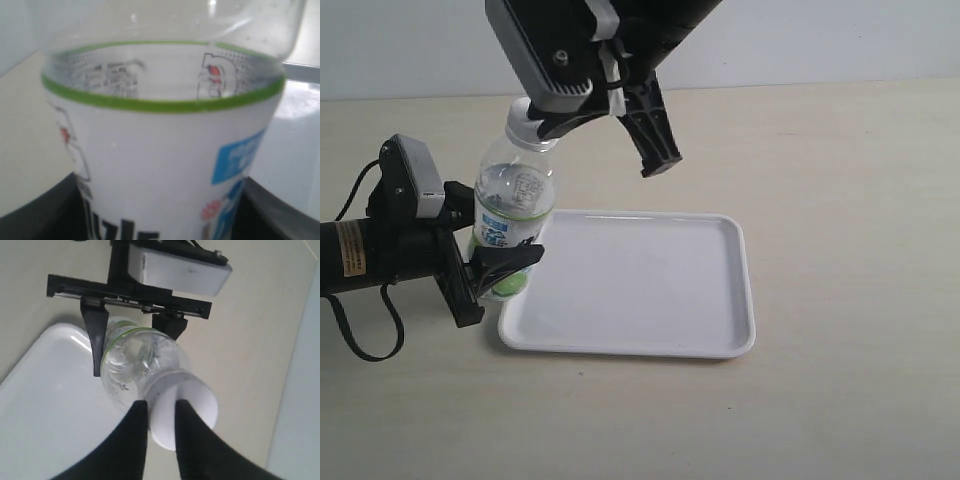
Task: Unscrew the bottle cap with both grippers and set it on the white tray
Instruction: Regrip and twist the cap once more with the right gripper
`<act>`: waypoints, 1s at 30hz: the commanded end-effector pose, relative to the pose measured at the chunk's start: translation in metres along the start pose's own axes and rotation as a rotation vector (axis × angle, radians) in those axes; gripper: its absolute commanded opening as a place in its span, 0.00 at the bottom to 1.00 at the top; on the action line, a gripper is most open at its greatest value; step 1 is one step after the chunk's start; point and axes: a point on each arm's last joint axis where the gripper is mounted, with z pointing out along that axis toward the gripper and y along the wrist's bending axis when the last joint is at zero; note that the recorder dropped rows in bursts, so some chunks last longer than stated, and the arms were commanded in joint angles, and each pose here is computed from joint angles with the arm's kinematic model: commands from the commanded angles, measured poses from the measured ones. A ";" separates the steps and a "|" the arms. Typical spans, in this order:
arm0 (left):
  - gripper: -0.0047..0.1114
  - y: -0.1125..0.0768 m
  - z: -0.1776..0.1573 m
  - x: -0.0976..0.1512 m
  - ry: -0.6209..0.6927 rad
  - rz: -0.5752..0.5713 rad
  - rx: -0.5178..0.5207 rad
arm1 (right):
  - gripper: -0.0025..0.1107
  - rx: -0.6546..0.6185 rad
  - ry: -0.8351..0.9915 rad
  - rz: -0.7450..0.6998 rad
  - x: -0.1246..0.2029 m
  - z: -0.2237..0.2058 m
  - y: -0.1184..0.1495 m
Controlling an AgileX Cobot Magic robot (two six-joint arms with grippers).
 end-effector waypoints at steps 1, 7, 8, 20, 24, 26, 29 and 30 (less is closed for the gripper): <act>0.04 -0.003 0.000 -0.008 -0.075 0.020 0.020 | 0.40 0.046 -0.006 0.282 0.000 -0.005 -0.005; 0.04 -0.003 0.000 -0.008 -0.075 0.019 0.018 | 0.61 0.064 -0.028 0.692 -0.004 -0.015 -0.006; 0.04 -0.003 0.000 -0.008 -0.075 0.019 0.018 | 0.61 0.065 -0.030 0.741 -0.005 -0.015 -0.006; 0.04 -0.003 0.000 -0.009 -0.079 0.018 0.015 | 0.61 0.056 -0.039 1.103 -0.004 -0.013 -0.006; 0.04 -0.003 0.000 -0.009 -0.079 0.018 0.015 | 0.61 0.049 -0.049 1.113 -0.004 -0.012 -0.006; 0.04 -0.003 0.000 -0.009 -0.079 0.018 0.015 | 0.61 0.046 -0.053 1.118 -0.005 -0.011 -0.006; 0.04 -0.003 0.000 -0.009 -0.079 0.018 0.015 | 0.61 0.042 -0.049 1.120 -0.003 -0.009 -0.006; 0.04 -0.003 0.000 -0.009 -0.079 0.018 0.015 | 0.61 0.041 -0.047 1.121 -0.003 -0.008 -0.006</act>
